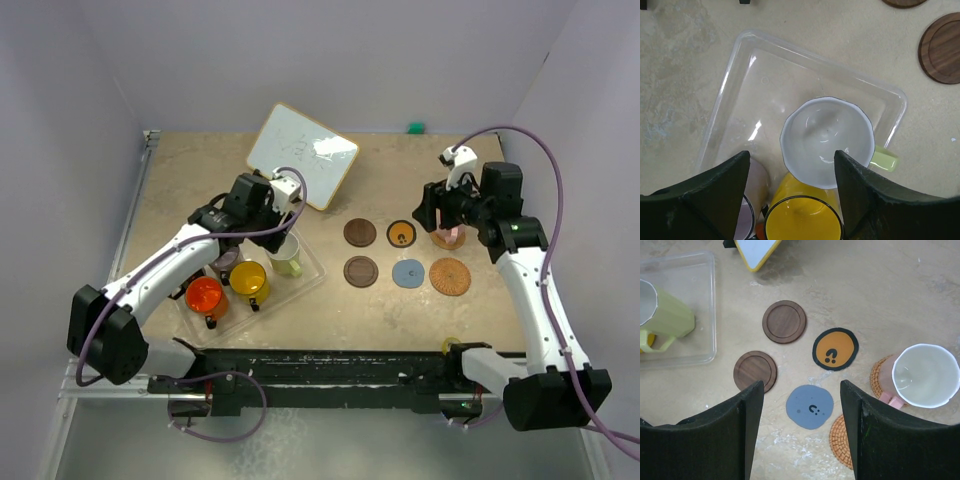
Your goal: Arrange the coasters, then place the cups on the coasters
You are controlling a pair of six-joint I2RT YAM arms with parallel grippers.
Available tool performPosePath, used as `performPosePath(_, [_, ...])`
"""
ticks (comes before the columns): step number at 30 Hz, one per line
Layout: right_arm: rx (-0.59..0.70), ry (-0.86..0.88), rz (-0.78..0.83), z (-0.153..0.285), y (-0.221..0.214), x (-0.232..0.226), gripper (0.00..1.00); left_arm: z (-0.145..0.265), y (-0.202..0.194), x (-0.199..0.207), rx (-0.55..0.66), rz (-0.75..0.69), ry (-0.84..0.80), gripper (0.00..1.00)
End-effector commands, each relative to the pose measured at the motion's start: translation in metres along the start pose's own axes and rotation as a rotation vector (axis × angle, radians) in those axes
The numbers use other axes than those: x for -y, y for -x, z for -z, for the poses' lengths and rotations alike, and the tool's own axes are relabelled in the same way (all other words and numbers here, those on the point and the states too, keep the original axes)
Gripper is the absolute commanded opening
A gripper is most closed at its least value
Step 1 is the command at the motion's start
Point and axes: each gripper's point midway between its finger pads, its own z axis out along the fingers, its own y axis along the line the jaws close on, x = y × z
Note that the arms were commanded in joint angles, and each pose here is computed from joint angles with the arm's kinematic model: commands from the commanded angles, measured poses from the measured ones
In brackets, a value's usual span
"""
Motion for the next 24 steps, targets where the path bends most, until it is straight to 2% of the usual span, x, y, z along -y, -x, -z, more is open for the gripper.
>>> performPosePath(1, [0.091, 0.052, 0.055, 0.005, 0.017, -0.011, 0.65, -0.009, 0.0, -0.006, -0.001, 0.059, 0.027, 0.63])
performPosePath(12, [0.067, 0.081, 0.05, -0.006, 0.006, -0.012, 0.64, -0.026, -0.014, -0.008, -0.034, 0.148, -0.023, 0.47])
performPosePath(24, [0.068, 0.091, 0.063, -0.005, 0.005, -0.014, 0.64, -0.048, -0.02, -0.006, -0.112, 0.18, -0.043, 0.28])
